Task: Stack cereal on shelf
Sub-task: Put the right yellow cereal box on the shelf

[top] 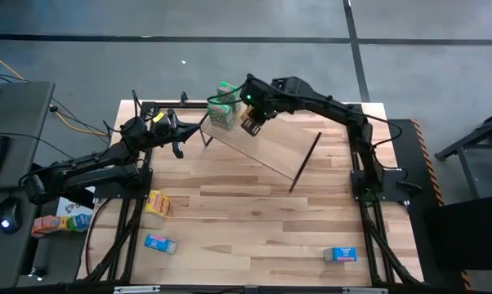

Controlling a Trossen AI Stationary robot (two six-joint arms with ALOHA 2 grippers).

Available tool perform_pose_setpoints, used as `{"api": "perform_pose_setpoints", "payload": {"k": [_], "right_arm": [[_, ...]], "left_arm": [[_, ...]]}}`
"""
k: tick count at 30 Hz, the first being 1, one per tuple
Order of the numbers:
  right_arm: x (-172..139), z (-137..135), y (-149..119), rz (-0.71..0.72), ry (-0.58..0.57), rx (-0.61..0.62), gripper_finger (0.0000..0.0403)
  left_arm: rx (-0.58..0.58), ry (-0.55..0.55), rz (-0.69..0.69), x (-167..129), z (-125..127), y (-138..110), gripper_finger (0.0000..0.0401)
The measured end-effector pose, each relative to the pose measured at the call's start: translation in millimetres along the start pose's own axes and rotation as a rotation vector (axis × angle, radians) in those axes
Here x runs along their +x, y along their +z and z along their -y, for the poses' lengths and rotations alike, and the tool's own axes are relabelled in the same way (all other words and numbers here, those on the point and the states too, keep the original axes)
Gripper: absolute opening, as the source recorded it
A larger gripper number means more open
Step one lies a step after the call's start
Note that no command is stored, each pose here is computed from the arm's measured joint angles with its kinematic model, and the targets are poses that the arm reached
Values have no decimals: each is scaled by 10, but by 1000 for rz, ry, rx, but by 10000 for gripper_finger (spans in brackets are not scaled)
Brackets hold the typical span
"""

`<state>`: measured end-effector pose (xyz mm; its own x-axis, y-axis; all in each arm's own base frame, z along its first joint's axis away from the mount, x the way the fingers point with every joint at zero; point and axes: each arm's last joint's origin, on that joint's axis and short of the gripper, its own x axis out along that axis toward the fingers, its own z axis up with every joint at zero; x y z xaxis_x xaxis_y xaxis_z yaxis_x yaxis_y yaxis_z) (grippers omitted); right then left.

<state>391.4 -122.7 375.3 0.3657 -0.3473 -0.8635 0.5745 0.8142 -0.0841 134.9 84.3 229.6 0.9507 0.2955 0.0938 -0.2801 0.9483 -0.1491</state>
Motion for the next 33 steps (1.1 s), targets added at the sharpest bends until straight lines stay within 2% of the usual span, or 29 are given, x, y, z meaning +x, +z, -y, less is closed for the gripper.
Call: {"api": "perform_pose_setpoints", "payload": {"k": [4,8,23,27,33], "right_arm": [[26,120,34,6,-16,-26,88],[77,186,94,31,22,-55,89],[295,184,102,-16,27,-87,93],[329,178,122,-4,28,-97,119],[374,172,130,-4,13,-116,180]], "left_arm": [[6,-3,17,0,3,17,0],[10,-5,29,0,5,29,0],[11,-5,38,0,7,38,0],[11,-5,38,-1,6,38,0],[11,-5,37,0,6,37,0]]}}
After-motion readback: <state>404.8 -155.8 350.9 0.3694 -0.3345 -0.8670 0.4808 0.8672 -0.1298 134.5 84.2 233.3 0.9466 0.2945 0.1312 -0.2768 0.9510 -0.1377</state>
